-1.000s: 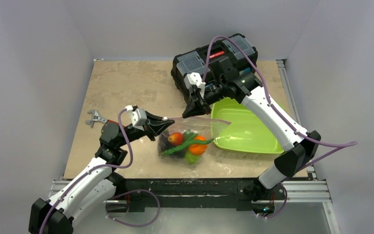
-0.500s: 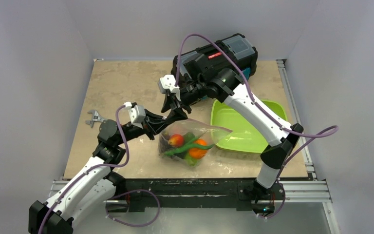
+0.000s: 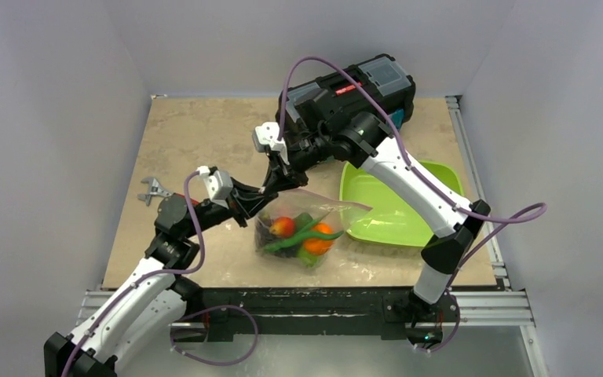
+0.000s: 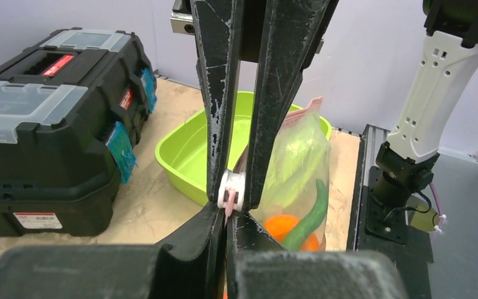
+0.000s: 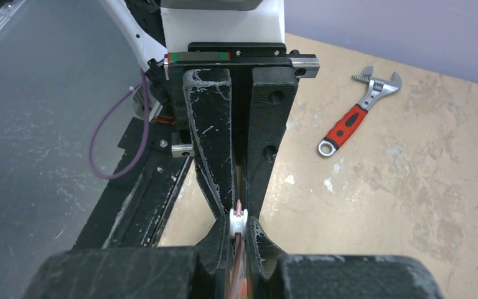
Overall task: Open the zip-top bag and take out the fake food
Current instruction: Unzip the zipper food storage bag at the center of the board.
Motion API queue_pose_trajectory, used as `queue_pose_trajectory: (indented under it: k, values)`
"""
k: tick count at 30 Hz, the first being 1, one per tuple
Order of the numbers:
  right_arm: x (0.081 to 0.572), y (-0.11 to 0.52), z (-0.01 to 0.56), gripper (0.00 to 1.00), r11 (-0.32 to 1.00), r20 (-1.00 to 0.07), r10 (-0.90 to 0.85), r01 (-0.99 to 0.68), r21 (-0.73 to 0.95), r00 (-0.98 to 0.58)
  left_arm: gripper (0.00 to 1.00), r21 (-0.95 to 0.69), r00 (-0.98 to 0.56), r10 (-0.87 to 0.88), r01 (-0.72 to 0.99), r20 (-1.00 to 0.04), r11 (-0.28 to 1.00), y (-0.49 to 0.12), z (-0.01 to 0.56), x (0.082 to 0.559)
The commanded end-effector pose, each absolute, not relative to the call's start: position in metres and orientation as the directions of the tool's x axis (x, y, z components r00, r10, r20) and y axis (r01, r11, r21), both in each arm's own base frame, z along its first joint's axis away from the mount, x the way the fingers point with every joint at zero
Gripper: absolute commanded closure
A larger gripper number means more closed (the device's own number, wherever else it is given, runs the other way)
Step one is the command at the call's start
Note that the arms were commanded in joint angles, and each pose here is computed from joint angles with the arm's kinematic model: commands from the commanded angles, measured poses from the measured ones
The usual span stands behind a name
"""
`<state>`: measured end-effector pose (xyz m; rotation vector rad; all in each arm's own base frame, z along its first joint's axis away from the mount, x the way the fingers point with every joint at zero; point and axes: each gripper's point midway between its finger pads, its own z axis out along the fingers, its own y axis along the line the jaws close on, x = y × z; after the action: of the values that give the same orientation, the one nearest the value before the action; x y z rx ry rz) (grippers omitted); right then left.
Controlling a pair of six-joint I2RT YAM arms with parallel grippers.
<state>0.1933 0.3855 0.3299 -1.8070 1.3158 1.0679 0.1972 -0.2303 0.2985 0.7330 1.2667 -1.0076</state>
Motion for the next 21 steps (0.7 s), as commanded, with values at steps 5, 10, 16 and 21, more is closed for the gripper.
queue_pose_trajectory:
  k: [5, 10, 16, 21]
  values:
    - [0.204, 0.375, 0.34, 1.0, -0.181, -0.881, -0.433, -0.976, -0.123, 0.191, 1.0, 0.011, 0.152, -0.224, 0.849, -0.963, 0.528, -0.206, 0.333, 0.195]
    - [0.214, 0.368, 0.336, 1.0, -0.127, -0.877, -0.45, -0.984, -0.122, 0.167, 1.0, 0.024, 0.175, -0.217, 0.828, -0.96, 0.56, -0.199, 0.337, 0.194]
    - [0.213, 0.351, 0.334, 1.0, -0.102, -0.881, -0.446, -0.987, -0.126, 0.159, 1.0, 0.035, 0.196, -0.207, 0.802, -0.959, 0.596, -0.19, 0.342, 0.192]
    - [0.212, 0.335, 0.317, 1.0, -0.107, -0.871, -0.464, -0.987, -0.124, 0.159, 1.0, 0.049, 0.212, -0.2, 0.792, -0.957, 0.609, -0.184, 0.345, 0.187]
